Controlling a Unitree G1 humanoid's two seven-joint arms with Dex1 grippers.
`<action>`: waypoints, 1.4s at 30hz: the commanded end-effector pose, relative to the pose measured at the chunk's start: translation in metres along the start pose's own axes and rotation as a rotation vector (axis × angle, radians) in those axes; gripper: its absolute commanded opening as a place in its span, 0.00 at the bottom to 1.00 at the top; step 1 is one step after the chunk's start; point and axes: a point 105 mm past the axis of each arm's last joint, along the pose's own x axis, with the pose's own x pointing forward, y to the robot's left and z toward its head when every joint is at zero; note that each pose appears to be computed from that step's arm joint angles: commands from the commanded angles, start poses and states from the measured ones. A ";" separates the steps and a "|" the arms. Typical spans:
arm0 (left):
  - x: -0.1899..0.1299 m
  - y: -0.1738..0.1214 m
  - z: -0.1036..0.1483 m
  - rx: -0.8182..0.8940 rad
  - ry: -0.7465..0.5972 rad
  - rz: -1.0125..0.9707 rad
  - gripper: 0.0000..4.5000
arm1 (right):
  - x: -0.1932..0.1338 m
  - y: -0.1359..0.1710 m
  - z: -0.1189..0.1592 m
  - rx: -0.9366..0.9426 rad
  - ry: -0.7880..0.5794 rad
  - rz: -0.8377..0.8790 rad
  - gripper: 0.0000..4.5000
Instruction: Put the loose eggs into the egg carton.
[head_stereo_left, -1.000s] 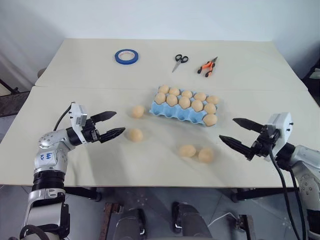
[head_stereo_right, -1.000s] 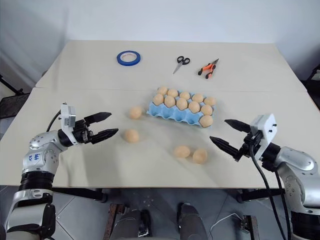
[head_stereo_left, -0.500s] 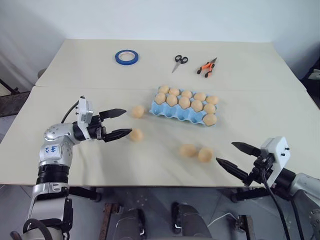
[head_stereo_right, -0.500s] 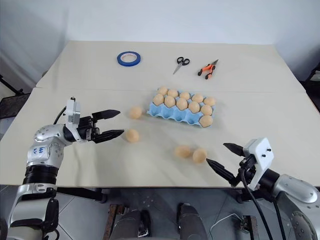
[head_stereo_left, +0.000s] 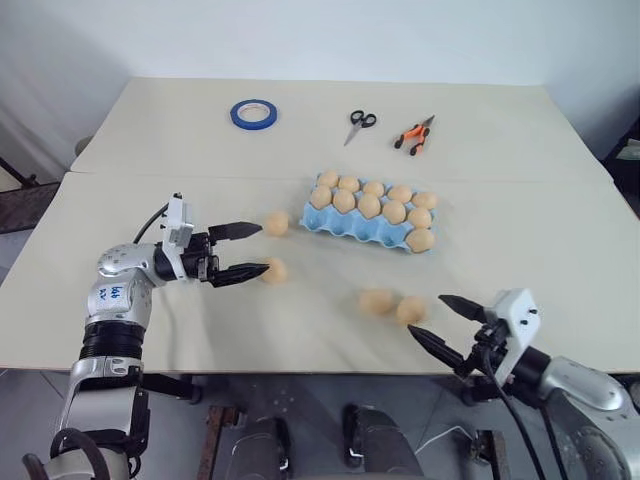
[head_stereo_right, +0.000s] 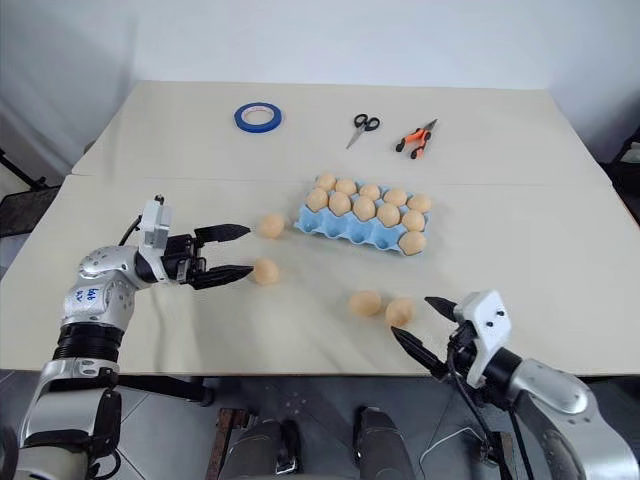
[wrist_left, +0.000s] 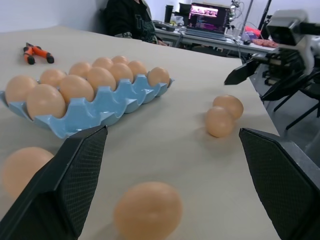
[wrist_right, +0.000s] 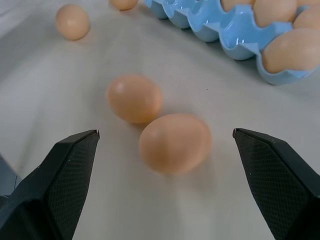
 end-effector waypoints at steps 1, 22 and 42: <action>0.006 -0.003 0.012 0.055 -0.011 -0.045 1.00 | 0.010 -0.006 -0.004 -0.050 0.004 -0.020 1.00; 0.009 -0.027 0.007 0.074 -0.019 -0.119 1.00 | 0.033 -0.025 -0.003 -0.088 -0.004 -0.058 0.63; 0.011 -0.024 0.005 0.083 -0.044 -0.052 1.00 | 0.074 -0.067 0.095 -0.158 -0.160 -0.111 0.43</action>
